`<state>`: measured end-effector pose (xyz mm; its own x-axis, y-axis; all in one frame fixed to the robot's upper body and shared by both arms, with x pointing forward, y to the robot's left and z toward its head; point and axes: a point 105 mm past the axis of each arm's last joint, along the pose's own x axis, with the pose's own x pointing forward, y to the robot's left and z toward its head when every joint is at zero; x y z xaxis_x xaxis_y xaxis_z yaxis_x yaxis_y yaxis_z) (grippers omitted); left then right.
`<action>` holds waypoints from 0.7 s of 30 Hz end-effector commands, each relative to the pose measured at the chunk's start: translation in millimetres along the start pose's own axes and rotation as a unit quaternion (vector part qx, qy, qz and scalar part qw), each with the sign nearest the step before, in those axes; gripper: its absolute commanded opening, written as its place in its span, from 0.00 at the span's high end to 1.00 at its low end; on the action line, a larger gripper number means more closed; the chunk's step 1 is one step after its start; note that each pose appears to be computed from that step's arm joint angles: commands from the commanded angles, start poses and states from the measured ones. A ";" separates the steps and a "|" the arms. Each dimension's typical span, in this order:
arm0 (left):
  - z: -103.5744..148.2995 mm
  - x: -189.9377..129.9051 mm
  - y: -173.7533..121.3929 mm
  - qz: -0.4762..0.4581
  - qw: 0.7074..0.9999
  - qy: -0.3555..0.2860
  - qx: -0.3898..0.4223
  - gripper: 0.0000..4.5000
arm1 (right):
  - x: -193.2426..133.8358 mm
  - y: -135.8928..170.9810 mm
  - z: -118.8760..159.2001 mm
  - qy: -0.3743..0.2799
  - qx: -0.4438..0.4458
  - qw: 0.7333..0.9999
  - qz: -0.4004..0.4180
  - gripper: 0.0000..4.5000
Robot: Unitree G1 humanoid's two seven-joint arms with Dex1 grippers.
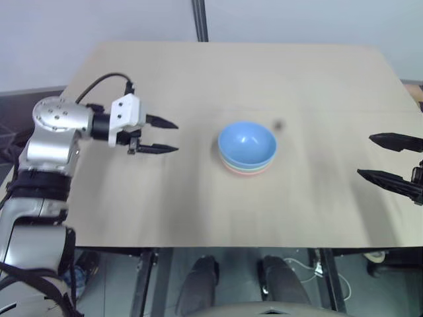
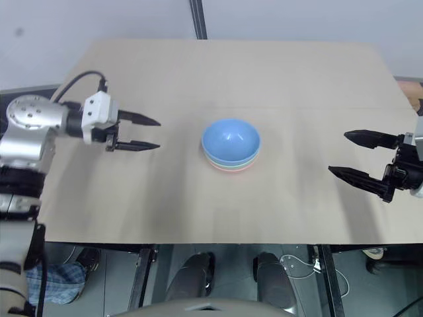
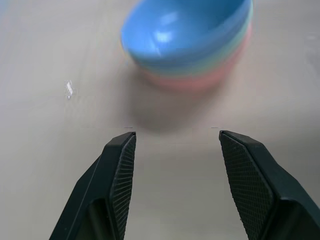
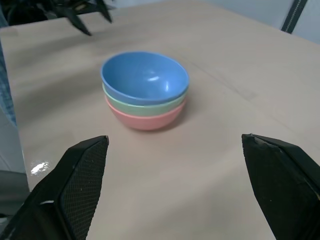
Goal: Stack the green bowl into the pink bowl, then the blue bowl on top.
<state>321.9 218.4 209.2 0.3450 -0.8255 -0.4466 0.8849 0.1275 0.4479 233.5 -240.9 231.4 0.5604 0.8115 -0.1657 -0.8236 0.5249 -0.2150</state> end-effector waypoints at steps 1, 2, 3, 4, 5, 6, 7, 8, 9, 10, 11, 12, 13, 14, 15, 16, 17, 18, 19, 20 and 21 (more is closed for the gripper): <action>16.2 -23.4 -8.2 0.039 0.999 -0.018 -0.010 0.38 | -11.4 -6.5 9.3 -0.004 -0.024 1.000 -0.014 0.00; 16.2 -25.6 -11.5 0.046 0.999 -0.021 -0.019 0.38 | -12.0 -7.1 8.7 -0.003 -0.024 1.000 -0.014 0.00; 15.0 -27.8 -15.5 0.052 0.998 -0.022 -0.029 0.38 | -12.2 -7.9 7.4 0.001 -0.024 1.000 -0.013 0.00; 14.6 -29.1 -19.8 0.054 0.998 -0.021 -0.036 0.38 | -12.6 -8.5 6.7 0.003 -0.025 1.000 -0.012 0.00; 13.6 -30.7 -27.2 0.048 0.998 -0.020 -0.045 0.38 | -12.7 -9.7 6.3 0.004 -0.025 1.000 -0.012 0.00; 13.0 -31.9 -33.6 0.043 0.997 -0.020 -0.054 0.38 | -12.8 -10.7 6.3 0.005 -0.025 1.000 -0.012 0.00; 11.9 -32.8 -38.8 0.041 0.997 -0.018 -0.060 0.38 | -12.7 -11.6 6.1 0.005 -0.025 1.000 -0.010 0.00; 9.8 -33.5 -42.5 0.042 0.997 -0.015 -0.064 0.38 | -12.5 -12.1 5.7 0.007 -0.025 1.000 -0.008 0.00; 8.0 -33.9 -44.8 0.044 0.997 -0.011 -0.066 0.38 | -12.0 -12.7 5.3 0.009 -0.026 1.000 -0.007 0.00; 7.4 -34.2 -45.9 0.046 0.997 -0.010 -0.067 0.38 | -11.6 -13.4 5.1 0.009 -0.026 1.000 -0.005 0.00; 7.6 -34.5 -46.3 0.048 0.996 -0.010 -0.069 0.38 | -11.2 -13.9 5.2 0.010 -0.027 1.000 -0.004 0.00; 8.4 -34.7 -46.2 0.050 0.996 -0.012 -0.069 0.38 | -10.3 -14.5 5.7 0.009 -0.028 1.000 -0.002 0.00; 9.1 -34.8 -46.0 0.051 0.996 -0.013 -0.069 0.38 | -9.6 -14.8 6.1 0.009 -0.029 1.000 0.000 0.00; 8.7 -34.8 -46.6 0.049 0.996 -0.010 -0.067 0.38 | -8.9 -15.2 6.5 0.008 -0.030 1.000 0.001 0.00; 8.3 -34.4 -47.2 0.046 0.997 -0.008 -0.065 0.38 | -8.6 -15.6 6.8 0.008 -0.030 1.000 0.002 0.00; 7.9 -34.2 -47.6 0.045 0.997 -0.006 -0.063 0.38 | -8.5 -15.9 6.9 0.008 -0.031 1.000 0.002 0.00; 7.9 -33.9 -47.3 0.045 0.997 -0.007 -0.064 0.38 | -8.5 -16.2 6.9 0.008 -0.031 0.999 0.002 0.00; 7.7 -33.5 -47.3 0.045 0.997 -0.007 -0.063 0.38 | -8.7 -16.3 6.5 0.009 -0.031 0.999 0.002 0.00; 7.4 -32.8 -47.1 0.044 0.997 -0.007 -0.061 0.38 | -9.0 -16.3 6.0 0.010 -0.032 0.999 0.001 0.00; 7.4 -32.3 -46.8 0.044 0.997 -0.008 -0.060 0.38 | -9.3 -16.2 5.8 0.010 -0.032 0.999 0.001 0.00; 7.6 -31.8 -47.0 0.043 0.997 -0.011 -0.059 0.38 | -9.5 -16.1 5.9 0.010 -0.032 0.999 0.000 0.00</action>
<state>268.0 236.5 196.5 0.4064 -0.8190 -0.4051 0.8993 0.2802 0.3358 243.4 -255.0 231.8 0.5585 0.8066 -0.1937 -0.8252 0.5166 -0.2283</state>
